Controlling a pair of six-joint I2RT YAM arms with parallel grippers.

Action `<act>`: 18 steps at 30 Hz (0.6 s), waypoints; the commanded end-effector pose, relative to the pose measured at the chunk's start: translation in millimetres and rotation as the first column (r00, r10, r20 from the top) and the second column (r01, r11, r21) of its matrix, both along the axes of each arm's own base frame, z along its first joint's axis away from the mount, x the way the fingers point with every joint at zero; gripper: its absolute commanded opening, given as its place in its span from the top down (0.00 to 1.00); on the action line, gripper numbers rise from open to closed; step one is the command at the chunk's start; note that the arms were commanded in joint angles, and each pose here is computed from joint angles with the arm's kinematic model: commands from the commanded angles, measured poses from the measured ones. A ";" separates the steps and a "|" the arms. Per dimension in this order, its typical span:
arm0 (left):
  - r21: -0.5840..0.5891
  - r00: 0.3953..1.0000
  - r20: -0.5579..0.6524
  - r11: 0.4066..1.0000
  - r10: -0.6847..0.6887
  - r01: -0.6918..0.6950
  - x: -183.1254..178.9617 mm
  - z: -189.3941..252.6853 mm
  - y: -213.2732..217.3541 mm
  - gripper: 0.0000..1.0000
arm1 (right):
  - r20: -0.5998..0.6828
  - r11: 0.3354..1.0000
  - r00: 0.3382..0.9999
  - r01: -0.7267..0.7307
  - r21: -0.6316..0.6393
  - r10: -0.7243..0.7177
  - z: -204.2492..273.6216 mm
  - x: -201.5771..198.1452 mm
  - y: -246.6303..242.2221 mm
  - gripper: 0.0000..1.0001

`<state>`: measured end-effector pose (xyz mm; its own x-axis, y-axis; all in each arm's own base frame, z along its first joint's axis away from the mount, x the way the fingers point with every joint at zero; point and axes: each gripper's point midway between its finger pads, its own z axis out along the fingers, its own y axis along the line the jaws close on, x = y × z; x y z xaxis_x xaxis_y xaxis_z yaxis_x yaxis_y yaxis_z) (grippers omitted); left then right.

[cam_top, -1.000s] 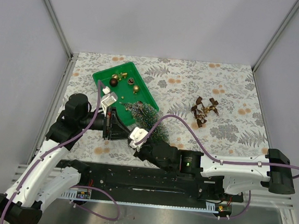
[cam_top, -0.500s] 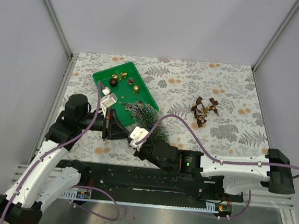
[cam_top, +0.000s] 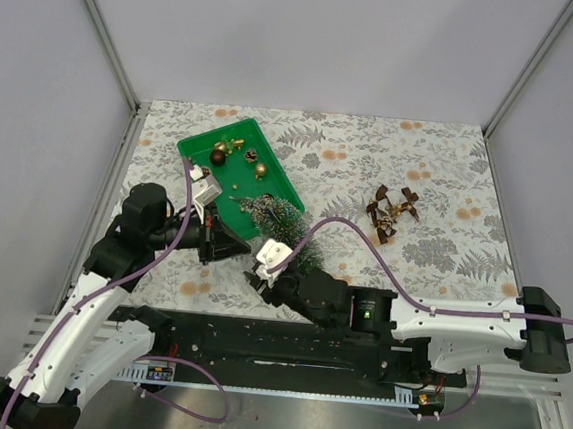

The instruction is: Decorate the small christmas tree

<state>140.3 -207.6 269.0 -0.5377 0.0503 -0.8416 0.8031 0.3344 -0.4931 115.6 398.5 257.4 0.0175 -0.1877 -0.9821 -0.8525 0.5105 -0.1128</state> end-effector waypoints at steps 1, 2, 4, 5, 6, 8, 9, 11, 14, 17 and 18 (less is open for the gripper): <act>0.020 0.990 0.086 0.994 0.109 -0.112 24.6 1.8 5.5 1.00 | -0.032 0.995 0.999 0.017 0.102 -0.014 31.8 -3.4 -14.5 0.49; 0.021 0.990 0.085 0.994 0.109 -0.112 25.5 1.7 5.2 1.00 | -0.035 0.995 0.999 0.018 0.099 -0.014 31.8 -3.4 -17.7 0.45; 0.024 0.990 0.079 0.993 0.114 -0.116 27.4 0.9 5.0 1.00 | -0.043 0.994 0.999 0.012 0.113 -0.007 38.5 -5.8 -24.3 0.36; 0.023 0.990 0.076 0.993 0.116 -0.119 28.0 0.4 4.8 1.00 | -0.046 0.992 0.999 0.010 0.124 -0.004 43.4 -6.5 -28.7 0.33; 0.023 0.990 0.078 0.993 0.118 -0.120 28.4 0.6 4.9 1.00 | -0.049 0.991 0.999 0.009 0.137 -0.002 48.0 -7.2 -32.7 0.31; 0.026 0.989 0.081 0.991 0.126 -0.128 29.6 -1.1 5.6 1.00 | -0.048 0.983 0.999 0.012 0.181 -0.003 62.9 -7.7 -42.9 0.29; 0.027 0.988 0.080 0.991 0.129 -0.131 29.6 -2.5 6.0 1.00 | -0.044 0.978 0.999 0.012 0.206 -0.003 71.8 -7.8 -47.8 0.28; 0.033 0.987 0.075 0.989 0.142 -0.145 31.0 -6.6 7.0 1.00 | -0.024 0.968 0.999 0.030 0.250 -0.025 91.6 -4.5 -57.4 0.27; 0.040 0.984 0.071 0.986 0.161 -0.164 35.1 -13.2 8.1 1.00 | 0.045 0.961 0.994 0.086 0.264 -0.102 115.8 8.7 -68.1 0.21; 0.042 0.980 0.082 0.981 0.183 -0.187 41.1 -13.5 9.2 1.00 | 0.126 0.966 0.977 0.142 0.214 -0.171 120.7 21.7 -67.7 0.11; 0.042 0.977 0.089 0.979 0.193 -0.197 43.5 -12.1 9.7 1.00 | 0.141 0.965 0.968 0.177 0.192 -0.206 118.1 27.8 -66.0 0.08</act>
